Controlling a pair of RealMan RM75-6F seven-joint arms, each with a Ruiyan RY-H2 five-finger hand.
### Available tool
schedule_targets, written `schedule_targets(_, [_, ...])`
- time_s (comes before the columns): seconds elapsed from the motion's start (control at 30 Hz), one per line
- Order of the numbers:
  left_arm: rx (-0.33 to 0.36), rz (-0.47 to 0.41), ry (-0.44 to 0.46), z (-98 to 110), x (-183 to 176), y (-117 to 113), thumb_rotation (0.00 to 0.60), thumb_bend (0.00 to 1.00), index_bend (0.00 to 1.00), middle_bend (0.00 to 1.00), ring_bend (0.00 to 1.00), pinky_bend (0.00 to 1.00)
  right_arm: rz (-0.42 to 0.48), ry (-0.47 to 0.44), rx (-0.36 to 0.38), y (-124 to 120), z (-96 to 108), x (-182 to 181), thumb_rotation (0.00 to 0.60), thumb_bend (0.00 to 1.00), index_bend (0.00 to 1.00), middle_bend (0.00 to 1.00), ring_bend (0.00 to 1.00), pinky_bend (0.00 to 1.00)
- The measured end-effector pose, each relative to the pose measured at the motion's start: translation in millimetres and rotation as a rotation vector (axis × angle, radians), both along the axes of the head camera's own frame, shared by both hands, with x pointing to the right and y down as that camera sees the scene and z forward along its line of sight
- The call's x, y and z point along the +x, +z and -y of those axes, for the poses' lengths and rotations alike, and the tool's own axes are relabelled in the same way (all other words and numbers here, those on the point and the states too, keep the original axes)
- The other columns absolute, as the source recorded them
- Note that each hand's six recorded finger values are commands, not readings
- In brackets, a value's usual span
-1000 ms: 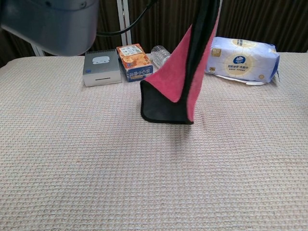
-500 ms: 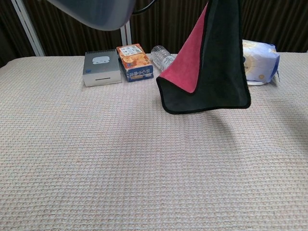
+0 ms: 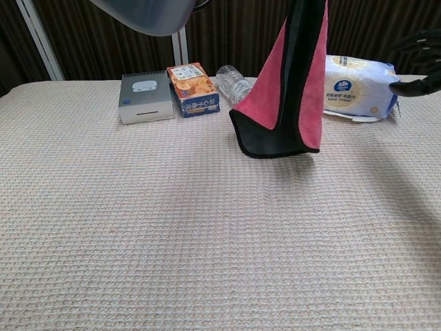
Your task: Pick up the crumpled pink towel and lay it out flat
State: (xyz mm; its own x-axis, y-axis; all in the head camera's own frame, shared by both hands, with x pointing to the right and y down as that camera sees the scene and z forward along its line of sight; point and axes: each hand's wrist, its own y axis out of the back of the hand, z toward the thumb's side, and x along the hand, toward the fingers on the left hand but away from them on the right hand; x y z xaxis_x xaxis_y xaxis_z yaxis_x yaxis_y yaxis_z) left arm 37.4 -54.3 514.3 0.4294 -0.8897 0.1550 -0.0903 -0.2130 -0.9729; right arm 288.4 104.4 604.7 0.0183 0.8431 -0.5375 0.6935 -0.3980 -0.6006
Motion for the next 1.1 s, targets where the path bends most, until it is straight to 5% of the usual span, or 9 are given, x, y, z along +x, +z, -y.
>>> schedule_targets(0.8, [0.038,0.082,-0.018,14,7,5,0.6,0.51,0.66,0.13,0.0,0.0,0.039,-0.028,-0.097,34,-26,-56,0.6,0.35,0.16,0.0,0.0,0.0])
schedule_targets(1.1, [0.094,0.174,-0.056,28,6,-18,0.6,0.56,0.71,0.13,0.0,0.0,0.051,-0.003,-0.085,34,-19,-52,0.6,0.35,0.16,0.0,0.0,0.0])
